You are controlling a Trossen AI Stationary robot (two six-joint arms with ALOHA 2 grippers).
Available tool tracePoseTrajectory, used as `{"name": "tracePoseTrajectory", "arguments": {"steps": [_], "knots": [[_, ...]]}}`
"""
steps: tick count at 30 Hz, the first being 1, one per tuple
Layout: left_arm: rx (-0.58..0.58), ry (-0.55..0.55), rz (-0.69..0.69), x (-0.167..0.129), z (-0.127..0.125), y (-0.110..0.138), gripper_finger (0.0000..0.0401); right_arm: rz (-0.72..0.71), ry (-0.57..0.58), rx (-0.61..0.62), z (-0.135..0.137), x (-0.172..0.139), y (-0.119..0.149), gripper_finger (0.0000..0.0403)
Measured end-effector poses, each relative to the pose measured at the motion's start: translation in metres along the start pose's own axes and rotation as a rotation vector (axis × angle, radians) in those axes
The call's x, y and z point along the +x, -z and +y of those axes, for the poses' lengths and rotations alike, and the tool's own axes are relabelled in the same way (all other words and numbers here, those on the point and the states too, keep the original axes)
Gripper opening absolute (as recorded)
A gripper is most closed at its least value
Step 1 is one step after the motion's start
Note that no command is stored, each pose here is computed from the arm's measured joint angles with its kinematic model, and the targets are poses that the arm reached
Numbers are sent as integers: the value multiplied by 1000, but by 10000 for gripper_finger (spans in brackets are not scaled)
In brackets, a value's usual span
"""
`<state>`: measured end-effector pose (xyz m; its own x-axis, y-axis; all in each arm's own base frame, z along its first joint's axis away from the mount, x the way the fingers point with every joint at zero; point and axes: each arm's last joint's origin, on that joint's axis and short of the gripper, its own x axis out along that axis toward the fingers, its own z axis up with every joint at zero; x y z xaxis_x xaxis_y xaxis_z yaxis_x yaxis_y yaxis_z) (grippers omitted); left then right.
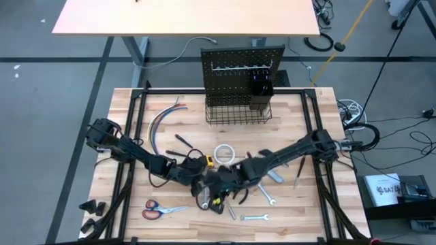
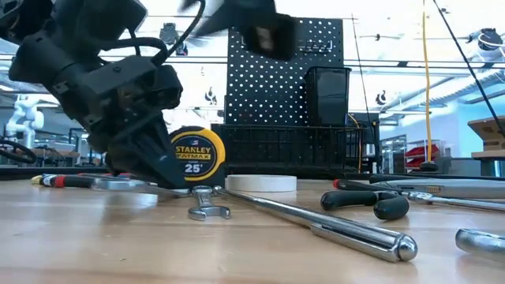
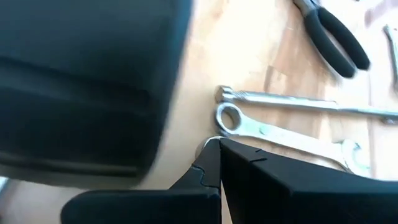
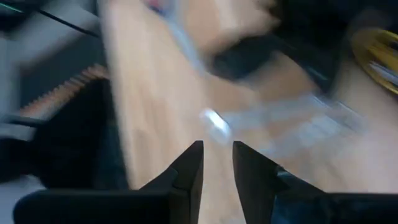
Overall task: Hang tools onto peg board
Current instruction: Put the wrench into the black bin on the peg board
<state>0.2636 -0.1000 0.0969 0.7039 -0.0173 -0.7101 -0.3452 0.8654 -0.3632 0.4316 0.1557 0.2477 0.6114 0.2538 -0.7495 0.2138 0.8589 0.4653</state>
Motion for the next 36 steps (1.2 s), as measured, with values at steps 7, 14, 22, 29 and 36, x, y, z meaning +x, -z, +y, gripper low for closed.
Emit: {"name": "tracePoseTrajectory", "arguments": {"steps": [7,14,22,29,36], "knots": [[0,-24,49,1,7,-1,2,-58,-48,-25,-15,64,14,24],[4,-16,60,2,11,-5,2,12,28,-17,-38,101,28,2],[9,-15,65,2,11,-4,2,120,124,16,-45,94,37,0],[15,-2,69,1,7,-1,2,200,203,-29,-42,76,45,0],[-8,-2,71,1,5,2,2,84,145,-154,-16,25,26,13]]}}
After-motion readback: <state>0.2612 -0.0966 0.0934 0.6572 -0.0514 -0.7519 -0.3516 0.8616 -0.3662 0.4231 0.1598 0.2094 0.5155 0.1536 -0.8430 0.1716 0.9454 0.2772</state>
